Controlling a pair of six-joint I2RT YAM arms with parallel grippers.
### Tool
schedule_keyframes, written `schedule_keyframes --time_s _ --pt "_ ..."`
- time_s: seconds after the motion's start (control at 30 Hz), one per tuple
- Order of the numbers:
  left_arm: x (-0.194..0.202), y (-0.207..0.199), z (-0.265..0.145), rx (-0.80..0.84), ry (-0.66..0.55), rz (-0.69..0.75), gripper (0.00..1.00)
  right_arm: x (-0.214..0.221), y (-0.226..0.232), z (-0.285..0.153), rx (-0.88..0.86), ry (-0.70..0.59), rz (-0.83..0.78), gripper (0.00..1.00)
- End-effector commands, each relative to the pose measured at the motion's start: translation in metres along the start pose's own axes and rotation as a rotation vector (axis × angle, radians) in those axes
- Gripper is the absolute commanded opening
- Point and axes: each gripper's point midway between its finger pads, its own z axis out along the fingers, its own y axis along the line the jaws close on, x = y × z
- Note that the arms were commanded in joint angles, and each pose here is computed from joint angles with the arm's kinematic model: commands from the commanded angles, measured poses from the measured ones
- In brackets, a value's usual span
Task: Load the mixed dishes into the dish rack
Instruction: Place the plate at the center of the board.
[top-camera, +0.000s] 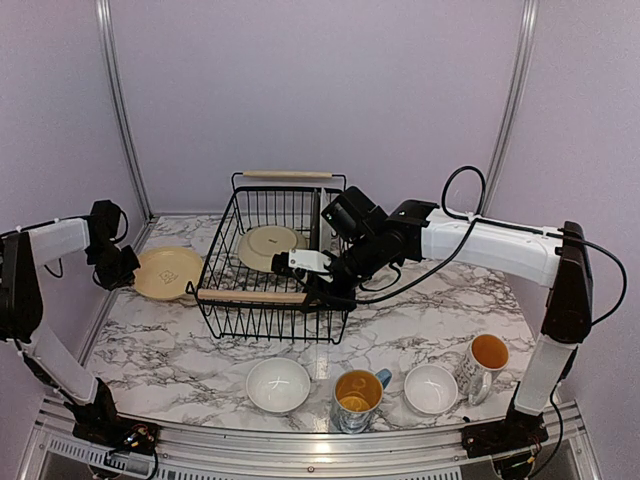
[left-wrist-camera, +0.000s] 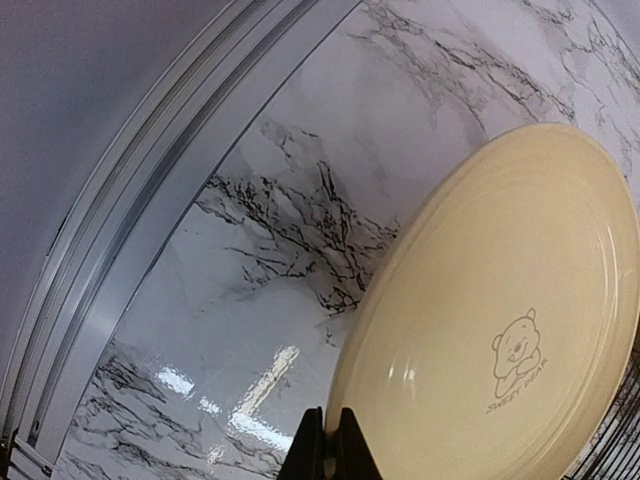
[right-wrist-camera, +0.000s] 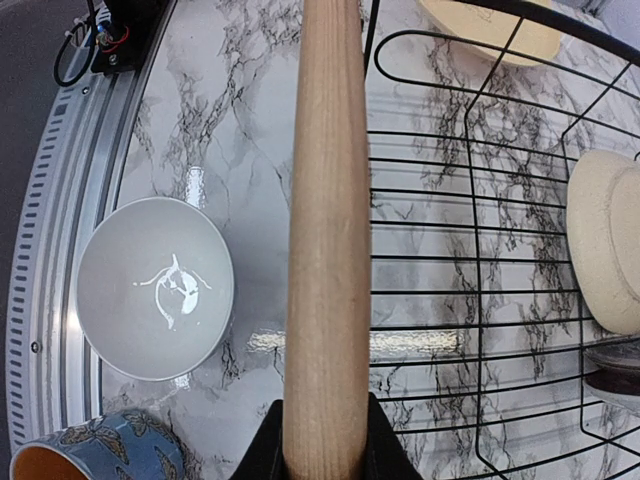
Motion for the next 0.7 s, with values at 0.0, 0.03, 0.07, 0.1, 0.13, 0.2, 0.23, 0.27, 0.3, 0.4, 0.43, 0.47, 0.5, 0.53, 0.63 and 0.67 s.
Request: schedule_keyframes --time_s 0.0,0.03,0.07,0.1,0.13,0.2,0.23,0.27,0.3,0.4,0.43,0.47,0.5,0.53,0.63,0.67 --pt "0.005 -0.007 0.020 0.058 -0.006 -0.010 0.00 0.030 0.050 0.034 -0.200 0.087 -0.071 0.14" --pt "0.012 -0.008 0.025 0.070 0.018 -0.009 0.00 0.031 0.051 0.034 -0.202 0.088 -0.071 0.14" --pt "0.017 -0.007 0.029 0.074 0.035 -0.007 0.00 0.031 0.050 0.035 -0.202 0.088 -0.070 0.14" --pt "0.023 -0.005 0.034 0.070 0.053 -0.006 0.00 0.031 0.050 0.035 -0.202 0.088 -0.068 0.14" --pt "0.026 -0.004 0.037 0.063 0.067 -0.005 0.01 0.031 0.051 0.035 -0.203 0.088 -0.069 0.14" --pt "0.031 0.000 0.041 0.036 0.100 0.007 0.20 0.031 0.051 0.035 -0.204 0.089 -0.068 0.15" --pt "0.031 0.001 0.042 0.028 0.105 0.018 0.26 0.030 0.051 0.034 -0.203 0.086 -0.069 0.15" --pt "0.030 0.002 0.041 0.022 0.103 0.027 0.32 0.030 0.052 0.033 -0.206 0.085 -0.069 0.15" --pt "0.025 0.000 0.037 0.021 0.089 0.035 0.35 0.029 0.052 0.032 -0.207 0.083 -0.070 0.15" --pt "0.003 -0.013 0.010 0.053 0.014 0.049 0.38 0.029 0.052 0.031 -0.206 0.085 -0.075 0.15" --pt "-0.006 -0.024 -0.004 0.082 -0.018 0.057 0.39 0.030 0.052 0.031 -0.207 0.086 -0.075 0.15" --pt "-0.016 -0.042 -0.023 0.127 -0.068 0.077 0.40 0.030 0.052 0.032 -0.208 0.088 -0.074 0.15" --pt "-0.024 -0.062 -0.042 0.160 -0.123 0.110 0.41 0.031 0.052 0.033 -0.209 0.091 -0.073 0.15" --pt "-0.027 -0.087 -0.065 0.193 -0.179 0.161 0.42 0.032 0.052 0.034 -0.212 0.093 -0.073 0.15" --pt "-0.034 -0.155 -0.133 0.321 -0.316 0.242 0.44 0.035 0.053 0.038 -0.220 0.103 -0.068 0.15" --pt "-0.034 -0.172 -0.151 0.358 -0.350 0.240 0.45 0.036 0.053 0.039 -0.222 0.105 -0.067 0.15"
